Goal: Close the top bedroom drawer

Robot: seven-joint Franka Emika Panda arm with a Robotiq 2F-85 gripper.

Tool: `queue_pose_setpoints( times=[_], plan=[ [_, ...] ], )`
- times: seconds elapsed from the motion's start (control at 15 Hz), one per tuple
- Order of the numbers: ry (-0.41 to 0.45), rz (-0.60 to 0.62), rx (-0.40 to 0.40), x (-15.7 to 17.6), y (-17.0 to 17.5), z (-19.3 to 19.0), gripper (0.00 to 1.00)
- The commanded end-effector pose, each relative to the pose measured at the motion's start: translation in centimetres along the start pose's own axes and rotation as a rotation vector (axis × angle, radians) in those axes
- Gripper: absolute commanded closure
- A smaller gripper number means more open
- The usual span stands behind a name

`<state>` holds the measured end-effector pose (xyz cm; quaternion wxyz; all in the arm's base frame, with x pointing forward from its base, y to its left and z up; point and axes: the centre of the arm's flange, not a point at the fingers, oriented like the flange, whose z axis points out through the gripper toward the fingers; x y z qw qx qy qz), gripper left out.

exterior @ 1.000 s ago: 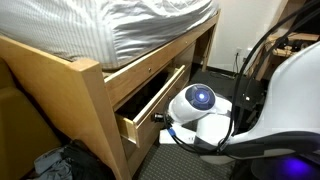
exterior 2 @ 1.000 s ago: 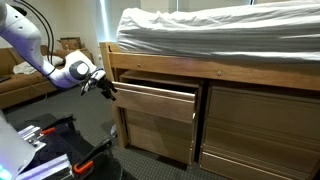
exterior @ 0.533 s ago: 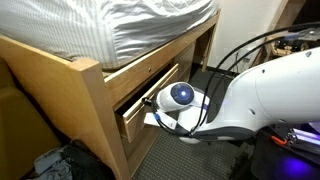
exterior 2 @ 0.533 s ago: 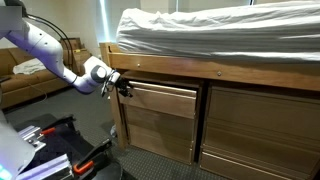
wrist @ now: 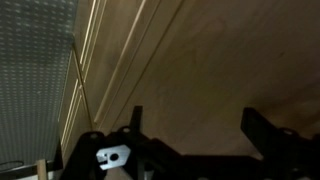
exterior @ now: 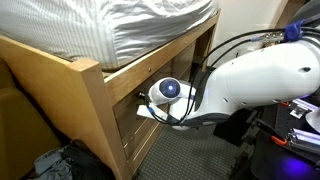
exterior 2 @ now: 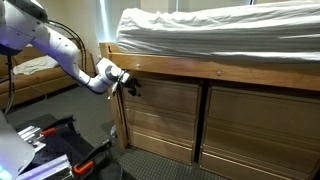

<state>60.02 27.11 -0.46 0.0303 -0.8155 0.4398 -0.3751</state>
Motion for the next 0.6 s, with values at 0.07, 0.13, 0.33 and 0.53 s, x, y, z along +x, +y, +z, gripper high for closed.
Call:
queue_pose_setpoints(
  times=[0.07,0.13,0.33,0.53],
  plan=[
    [-0.245,0.028,-0.018,-2.6,1.6,-2.9,0.0],
    [-0.295,0.019,-0.019,-3.6,1.9,-3.6,0.0],
    [-0.358,-0.03,-0.052,-5.2,1.9,-5.7,0.0],
    [-0.336,-0.023,-0.026,-7.0,0.9,-4.9,0.0]
  ],
)
